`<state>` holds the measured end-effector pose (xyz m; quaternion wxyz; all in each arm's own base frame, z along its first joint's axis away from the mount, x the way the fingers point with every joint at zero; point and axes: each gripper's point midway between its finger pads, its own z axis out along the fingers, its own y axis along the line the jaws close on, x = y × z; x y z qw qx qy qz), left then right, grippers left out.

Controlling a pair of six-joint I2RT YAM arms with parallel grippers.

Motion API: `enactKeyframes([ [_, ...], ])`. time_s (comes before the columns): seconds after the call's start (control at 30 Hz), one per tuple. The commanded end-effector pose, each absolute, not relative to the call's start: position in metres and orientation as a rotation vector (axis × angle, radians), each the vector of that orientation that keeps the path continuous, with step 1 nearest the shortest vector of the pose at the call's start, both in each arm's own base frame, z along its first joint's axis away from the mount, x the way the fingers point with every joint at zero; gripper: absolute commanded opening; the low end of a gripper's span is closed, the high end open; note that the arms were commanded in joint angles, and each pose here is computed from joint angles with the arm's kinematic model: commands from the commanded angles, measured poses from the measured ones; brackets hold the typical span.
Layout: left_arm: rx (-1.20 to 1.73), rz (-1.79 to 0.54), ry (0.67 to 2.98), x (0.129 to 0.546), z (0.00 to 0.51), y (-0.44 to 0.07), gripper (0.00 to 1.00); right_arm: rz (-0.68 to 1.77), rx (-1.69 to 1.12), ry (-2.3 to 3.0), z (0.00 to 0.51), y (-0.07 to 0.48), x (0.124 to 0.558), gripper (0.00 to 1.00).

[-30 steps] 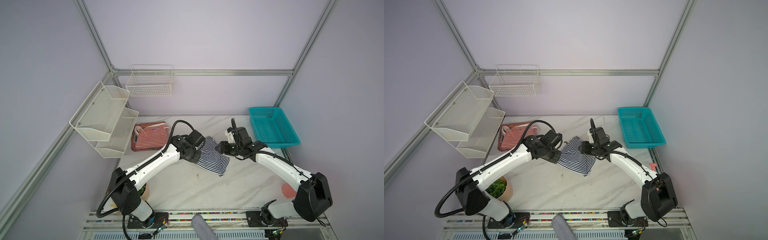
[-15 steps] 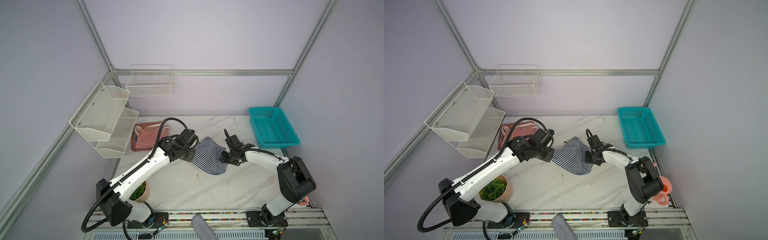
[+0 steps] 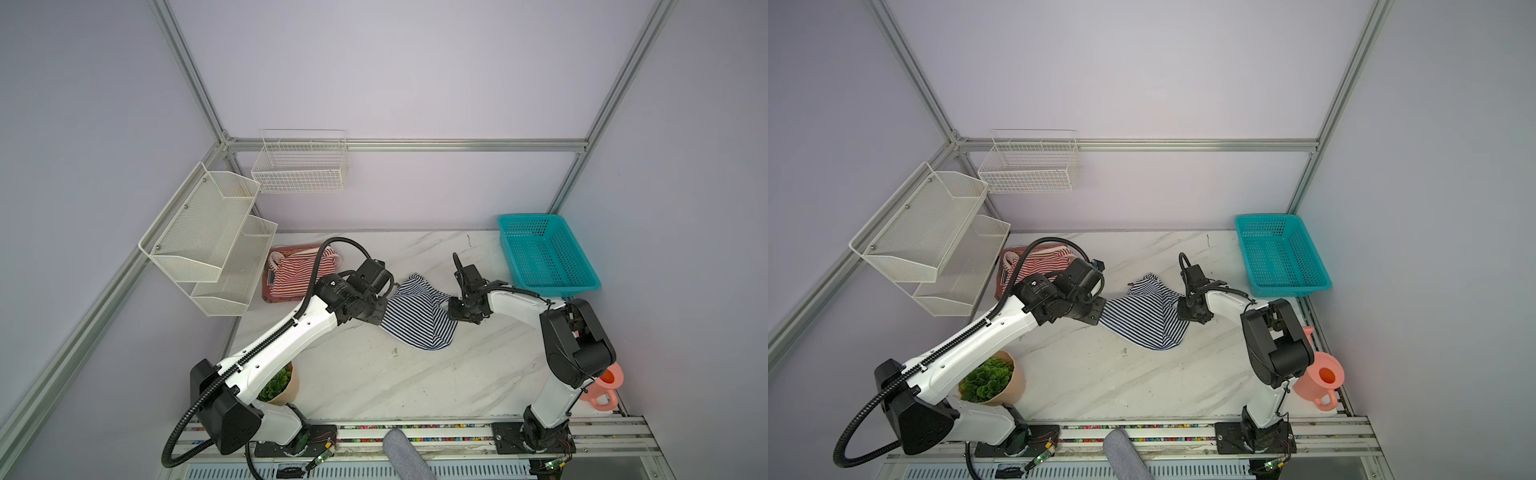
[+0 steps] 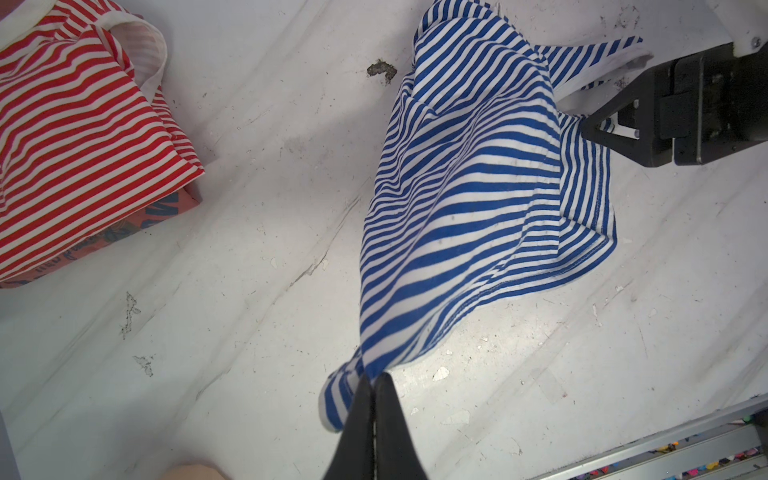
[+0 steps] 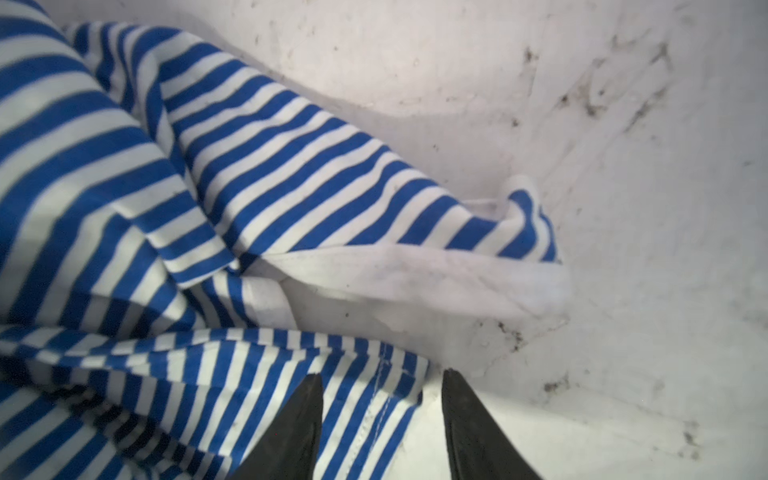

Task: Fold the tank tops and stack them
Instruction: 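Lift the blue-striped tank top with both grippers and raise it high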

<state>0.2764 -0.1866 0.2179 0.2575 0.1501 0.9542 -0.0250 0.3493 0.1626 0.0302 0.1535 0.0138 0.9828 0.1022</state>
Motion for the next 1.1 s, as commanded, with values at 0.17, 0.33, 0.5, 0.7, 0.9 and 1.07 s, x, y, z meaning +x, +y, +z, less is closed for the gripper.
enactKeyframes([
  [0.17, 0.379, -0.068, 2.591, 0.272, 0.216, -0.180, 0.00, 0.276, -0.002, 2.843, 0.018, 0.160, 0.350, 0.48],
  [0.33, 0.372, -0.063, 2.592, 0.272, 0.215, -0.178, 0.00, 0.316, -0.011, 2.847, 0.019, 0.164, 0.347, 0.03],
  [0.5, 0.335, -0.039, 2.576, 0.280, 0.219, -0.171, 0.00, 0.359, 0.009, 2.796, 0.048, 0.166, 0.347, 0.00],
  [0.7, 0.181, -0.011, 2.396, 0.326, 0.290, -0.144, 0.00, 0.480, 0.025, 2.459, 0.191, 0.169, 0.376, 0.00],
  [0.9, 0.134, -0.135, 2.090, 0.348, 0.407, -0.143, 0.00, 0.556, 0.019, 2.029, 0.371, 0.156, 0.371, 0.00],
  [1.07, 0.168, -0.283, 1.907, 0.332, 0.483, -0.150, 0.00, 0.622, -0.011, 1.839, 0.457, 0.150, 0.347, 0.00],
])
